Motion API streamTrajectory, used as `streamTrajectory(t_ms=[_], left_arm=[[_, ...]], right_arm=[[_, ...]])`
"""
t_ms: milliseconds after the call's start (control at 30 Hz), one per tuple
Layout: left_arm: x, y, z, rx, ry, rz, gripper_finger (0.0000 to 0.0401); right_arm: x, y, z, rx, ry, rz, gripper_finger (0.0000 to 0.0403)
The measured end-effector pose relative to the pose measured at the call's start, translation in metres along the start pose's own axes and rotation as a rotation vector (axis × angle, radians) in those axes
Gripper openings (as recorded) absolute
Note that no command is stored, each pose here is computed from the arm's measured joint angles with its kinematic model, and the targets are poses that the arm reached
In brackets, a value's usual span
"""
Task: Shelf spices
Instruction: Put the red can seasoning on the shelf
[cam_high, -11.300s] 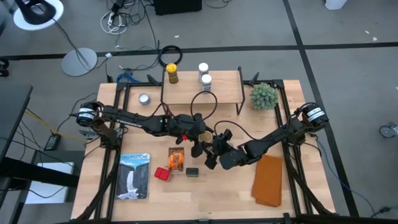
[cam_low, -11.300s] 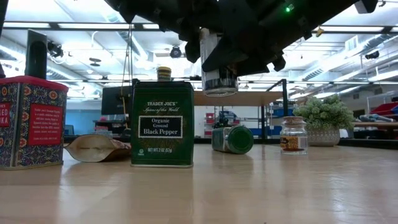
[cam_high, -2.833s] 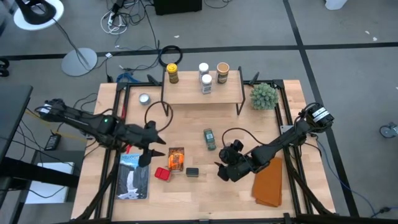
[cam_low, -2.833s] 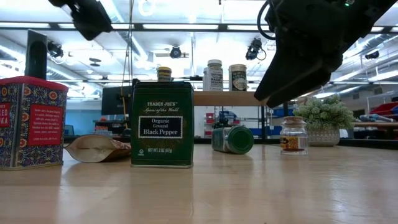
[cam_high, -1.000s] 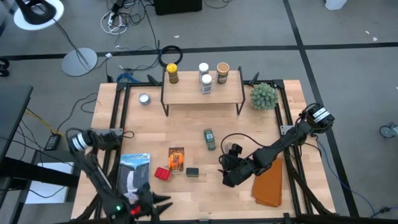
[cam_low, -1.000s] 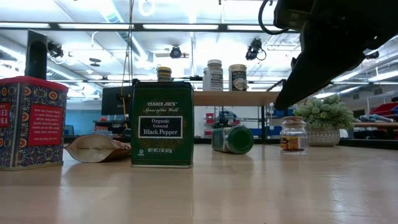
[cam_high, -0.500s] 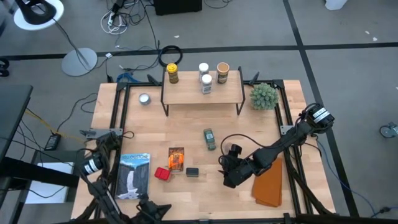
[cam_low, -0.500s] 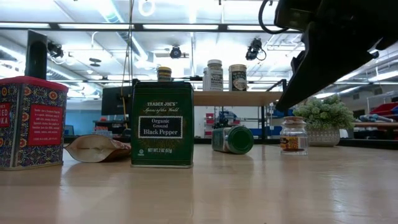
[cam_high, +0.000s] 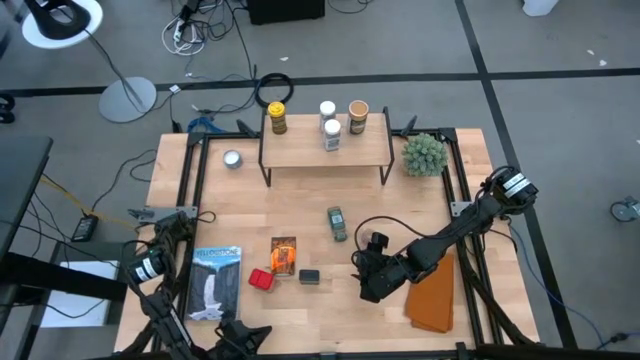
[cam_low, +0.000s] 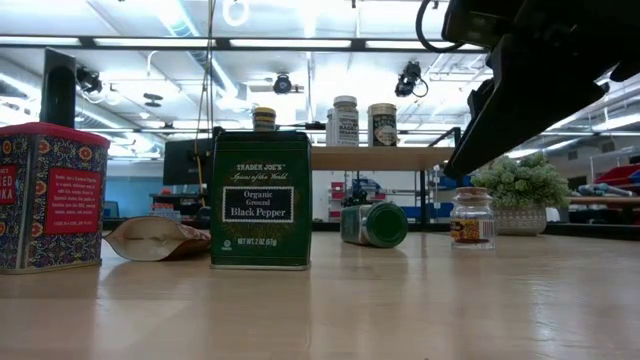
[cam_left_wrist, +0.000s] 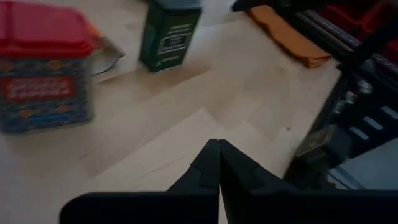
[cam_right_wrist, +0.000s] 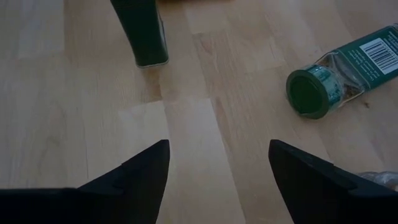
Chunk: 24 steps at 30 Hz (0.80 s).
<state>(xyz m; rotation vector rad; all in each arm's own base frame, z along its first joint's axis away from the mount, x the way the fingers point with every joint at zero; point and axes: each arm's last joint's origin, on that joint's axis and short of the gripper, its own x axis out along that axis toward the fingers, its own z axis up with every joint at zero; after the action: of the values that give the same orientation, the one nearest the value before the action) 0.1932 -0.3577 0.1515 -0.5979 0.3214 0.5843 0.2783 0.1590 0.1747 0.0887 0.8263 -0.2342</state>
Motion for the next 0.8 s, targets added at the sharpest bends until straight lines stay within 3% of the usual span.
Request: streamTrajectory(t_ms=[400, 600, 800], left_arm=[[0.015, 0.000, 0.007, 0.037, 0.021, 0.077, 0.0007], [0.025, 0.001, 0.009, 0.022, 0.133, 0.194, 0.0008], [0.030, 0.001, 0.011, 0.006, 0.153, 0.226, 0.0021]], right_arm=[[0.000, 0.000, 0.000, 0.005, 0.000, 0.000, 0.0269], [0.000, 0.000, 0.000, 0.011, -0.001, 0.001, 0.0268], [0.000, 0.000, 0.000, 0.012, -0.001, 0.001, 0.0268]])
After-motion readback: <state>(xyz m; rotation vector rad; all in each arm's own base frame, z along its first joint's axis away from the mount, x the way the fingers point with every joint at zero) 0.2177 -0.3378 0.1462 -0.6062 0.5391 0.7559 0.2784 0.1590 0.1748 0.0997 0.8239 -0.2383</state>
